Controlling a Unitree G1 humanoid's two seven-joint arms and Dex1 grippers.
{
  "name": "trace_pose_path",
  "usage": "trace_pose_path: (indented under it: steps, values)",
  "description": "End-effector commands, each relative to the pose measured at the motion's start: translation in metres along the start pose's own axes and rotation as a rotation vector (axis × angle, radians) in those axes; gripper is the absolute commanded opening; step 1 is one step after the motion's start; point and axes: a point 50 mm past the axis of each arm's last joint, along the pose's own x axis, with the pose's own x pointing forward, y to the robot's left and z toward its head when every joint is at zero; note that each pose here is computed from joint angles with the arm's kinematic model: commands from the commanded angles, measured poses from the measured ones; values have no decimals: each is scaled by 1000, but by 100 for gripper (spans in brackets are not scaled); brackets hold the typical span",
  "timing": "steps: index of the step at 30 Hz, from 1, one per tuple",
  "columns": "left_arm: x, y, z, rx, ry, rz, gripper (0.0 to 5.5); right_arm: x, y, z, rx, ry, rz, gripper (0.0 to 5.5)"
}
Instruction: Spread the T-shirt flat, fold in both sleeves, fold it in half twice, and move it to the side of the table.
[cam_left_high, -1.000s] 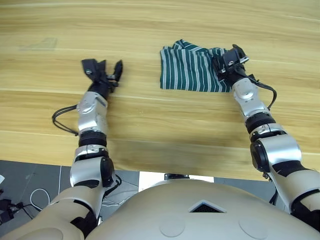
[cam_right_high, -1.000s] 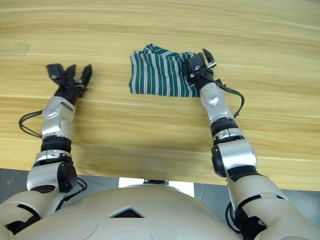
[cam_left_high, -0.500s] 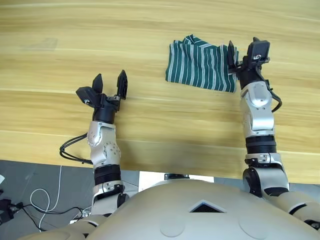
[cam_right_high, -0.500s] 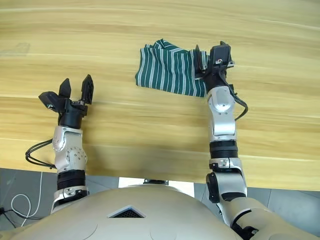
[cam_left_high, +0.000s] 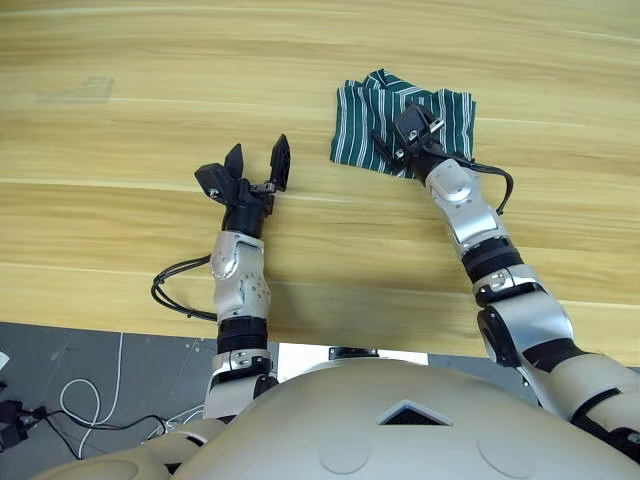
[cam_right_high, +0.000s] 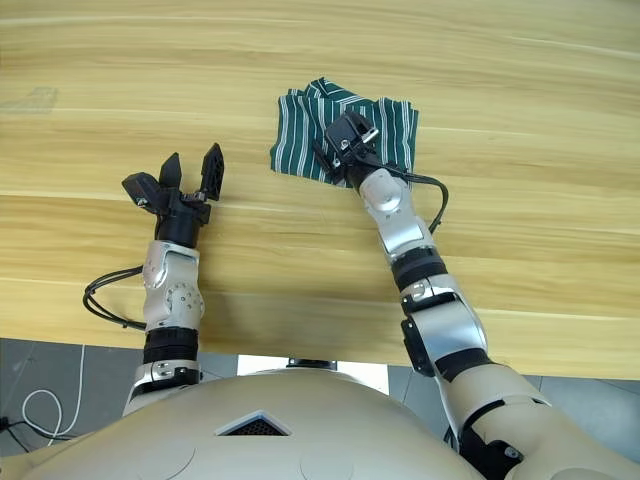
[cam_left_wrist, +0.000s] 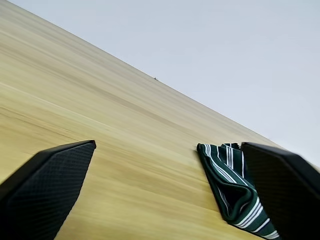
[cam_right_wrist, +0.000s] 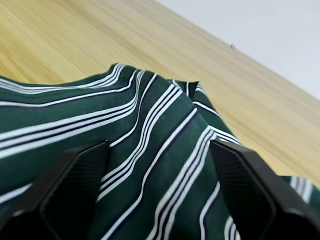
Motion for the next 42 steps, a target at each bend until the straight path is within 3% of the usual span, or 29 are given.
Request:
trace_pose_path:
  steps: [1,7,13,17,22,25,33,36,39,42]
  values:
    - [-1,0,3,2,-13,-2,539,2,-25,-18,185,99,-124,374]
    - [-10,5,2,-6,-11,24,539,-33,-72,-73,778,321,-600,374]
    - [-25,12,1,0,-21,77,539,-67,-99,-99,1023,404,-936,374]
    - [-39,18,5,18,-43,117,539,-117,-144,-116,1069,400,-1307,374]
    - [-50,24,7,24,-67,167,539,-169,-177,-128,1064,413,-1587,374]
    - [-55,28,11,27,-86,199,539,-180,-185,-127,1081,392,-1665,374]
    - [-50,30,12,53,-83,199,539,-173,-183,-125,1080,389,-1616,374]
    - [-47,27,15,57,-96,176,539,-168,-199,-107,1002,251,-1603,374]
    - [-38,27,25,94,-127,142,539,-151,-223,-25,616,-234,-1538,374]
    - [-7,21,35,212,-133,122,539,-121,-182,47,324,-533,-1288,374]
